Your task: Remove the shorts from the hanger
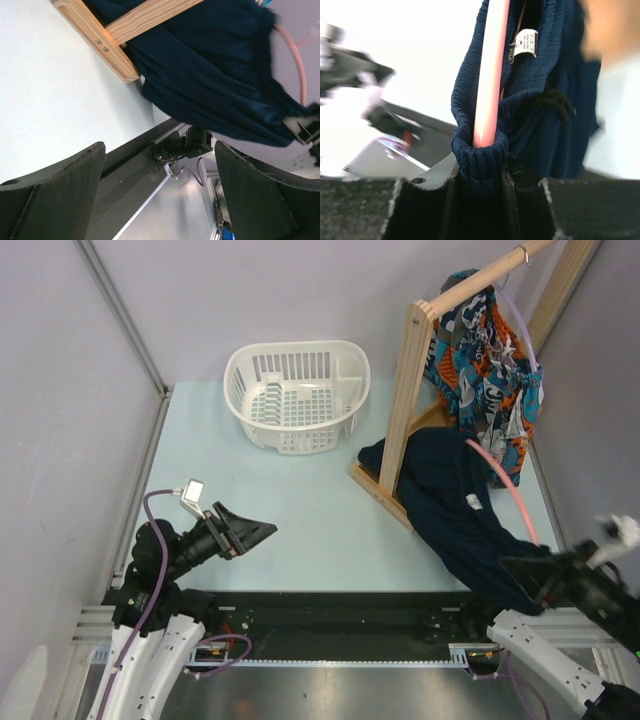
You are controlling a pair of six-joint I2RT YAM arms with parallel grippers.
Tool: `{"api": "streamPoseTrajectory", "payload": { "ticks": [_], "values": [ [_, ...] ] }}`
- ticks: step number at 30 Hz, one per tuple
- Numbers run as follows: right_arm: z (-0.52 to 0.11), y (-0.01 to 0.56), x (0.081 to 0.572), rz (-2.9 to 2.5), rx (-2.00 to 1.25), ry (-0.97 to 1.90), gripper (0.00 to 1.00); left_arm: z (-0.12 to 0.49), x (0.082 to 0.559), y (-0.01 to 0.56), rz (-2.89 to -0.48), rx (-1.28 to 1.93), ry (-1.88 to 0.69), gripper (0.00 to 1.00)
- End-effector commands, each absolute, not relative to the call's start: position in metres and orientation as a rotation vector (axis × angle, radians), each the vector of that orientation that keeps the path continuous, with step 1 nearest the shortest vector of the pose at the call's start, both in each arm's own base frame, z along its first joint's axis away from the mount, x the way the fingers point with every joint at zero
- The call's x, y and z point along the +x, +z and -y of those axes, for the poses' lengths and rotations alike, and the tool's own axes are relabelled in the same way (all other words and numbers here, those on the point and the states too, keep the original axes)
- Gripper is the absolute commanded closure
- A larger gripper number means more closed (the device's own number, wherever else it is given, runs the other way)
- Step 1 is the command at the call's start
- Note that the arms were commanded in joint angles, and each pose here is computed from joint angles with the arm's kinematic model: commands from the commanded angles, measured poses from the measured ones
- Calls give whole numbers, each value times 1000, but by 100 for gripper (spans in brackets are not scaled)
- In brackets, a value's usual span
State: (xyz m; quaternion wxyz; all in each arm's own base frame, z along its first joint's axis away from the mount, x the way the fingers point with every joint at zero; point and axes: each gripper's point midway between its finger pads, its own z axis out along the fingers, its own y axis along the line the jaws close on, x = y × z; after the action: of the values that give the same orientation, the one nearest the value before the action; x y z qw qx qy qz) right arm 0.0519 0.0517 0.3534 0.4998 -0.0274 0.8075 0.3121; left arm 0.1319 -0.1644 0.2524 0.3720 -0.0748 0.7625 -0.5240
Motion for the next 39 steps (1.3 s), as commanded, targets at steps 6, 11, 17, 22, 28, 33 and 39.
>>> {"api": "streamPoseTrajectory", "payload": {
  "ticks": [6,11,17,22,28,33,39],
  "values": [
    [-34,472,-45,-1173,-353,1113,100,167,136,264,-1909,-153,-1351,6],
    [-92,473,-60,-1198,-717,1218,100,155,128,293,-1796,-134,-1293,6],
    [-156,460,4,-1357,-867,1193,100,120,106,346,-1550,-167,-1152,9],
    [-192,465,64,-1351,-866,1295,100,75,80,367,-1364,-290,-1008,13],
    [-229,450,84,-1323,-1035,1433,100,57,68,368,-1384,-303,-890,13],
    [-269,402,85,-1463,-1155,1473,100,92,79,379,-1480,-106,-958,12],
    [-287,357,68,-1630,-1234,1498,100,139,81,402,-1479,119,-1191,20]
  ]
}}
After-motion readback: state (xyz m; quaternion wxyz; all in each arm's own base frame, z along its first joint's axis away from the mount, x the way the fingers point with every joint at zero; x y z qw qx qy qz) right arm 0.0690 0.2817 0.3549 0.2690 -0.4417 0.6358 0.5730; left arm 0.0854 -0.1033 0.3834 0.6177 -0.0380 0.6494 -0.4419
